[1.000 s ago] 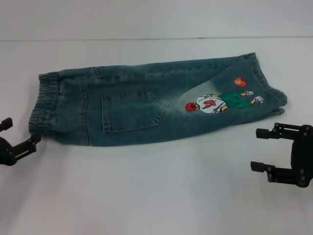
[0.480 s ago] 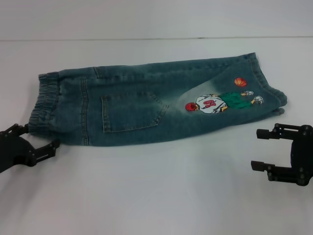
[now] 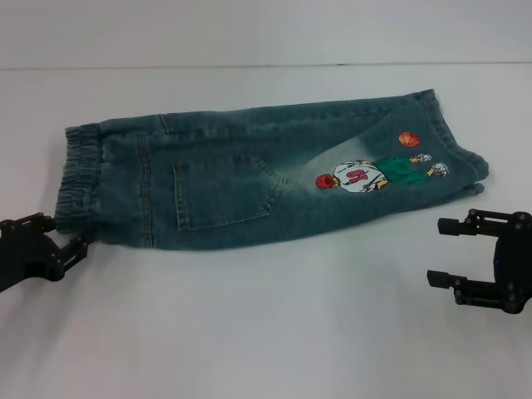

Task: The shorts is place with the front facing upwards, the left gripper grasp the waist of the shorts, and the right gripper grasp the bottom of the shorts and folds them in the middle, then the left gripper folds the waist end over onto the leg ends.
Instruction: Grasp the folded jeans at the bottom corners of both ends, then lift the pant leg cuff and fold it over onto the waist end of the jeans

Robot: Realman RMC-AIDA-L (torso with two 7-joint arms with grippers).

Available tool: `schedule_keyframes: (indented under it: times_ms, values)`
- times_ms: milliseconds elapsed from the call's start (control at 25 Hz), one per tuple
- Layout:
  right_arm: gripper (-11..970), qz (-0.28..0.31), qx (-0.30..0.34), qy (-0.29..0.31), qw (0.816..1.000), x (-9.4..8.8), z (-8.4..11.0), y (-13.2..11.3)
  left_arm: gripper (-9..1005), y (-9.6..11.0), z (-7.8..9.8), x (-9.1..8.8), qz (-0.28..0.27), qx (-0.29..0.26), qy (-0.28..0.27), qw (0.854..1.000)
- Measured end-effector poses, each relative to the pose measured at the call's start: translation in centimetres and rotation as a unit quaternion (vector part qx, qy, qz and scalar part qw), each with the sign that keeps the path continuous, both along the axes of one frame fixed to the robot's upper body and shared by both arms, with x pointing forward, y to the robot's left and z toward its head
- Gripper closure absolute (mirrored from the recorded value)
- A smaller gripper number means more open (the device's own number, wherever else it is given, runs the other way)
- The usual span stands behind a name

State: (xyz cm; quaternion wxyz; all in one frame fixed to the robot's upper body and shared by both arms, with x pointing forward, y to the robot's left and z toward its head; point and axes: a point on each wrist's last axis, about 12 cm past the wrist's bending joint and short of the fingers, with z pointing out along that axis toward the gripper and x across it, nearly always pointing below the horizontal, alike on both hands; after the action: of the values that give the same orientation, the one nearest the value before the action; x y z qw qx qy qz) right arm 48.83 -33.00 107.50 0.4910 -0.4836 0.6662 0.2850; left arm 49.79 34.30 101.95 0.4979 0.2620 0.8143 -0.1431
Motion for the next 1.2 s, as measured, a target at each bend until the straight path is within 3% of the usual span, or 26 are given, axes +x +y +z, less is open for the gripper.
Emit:
schedule_keyframes:
  times_ms: [440,680,760,1000,1200]
  values:
    - [275,-0.004,0.003,-0.002,1.0,-0.1,-0.1,0.0,700,-0.5,0.5,0.9,-0.005,-0.017,0.014,1.0]
    - [311,-0.037,0.006,-0.028,0.999,-0.1,-0.1,-0.7,926,-0.4,2.0,1.2,-0.021,-0.037,0.008,0.999]
    - [323,-0.054,0.005,-0.039,0.998,0.1,-0.1,-0.9,932,-0.2,2.9,1.1,-0.029,-0.048,0.004,0.998]
    - [542,-0.111,-0.001,-0.073,0.991,1.5,-0.4,-0.9,942,0.0,5.8,1.6,-0.048,-0.086,0.006,0.995]
    - [664,-0.15,0.029,-0.099,0.983,3.2,-1.4,0.8,942,-0.3,8.0,2.4,-0.065,-0.108,0.004,0.992]
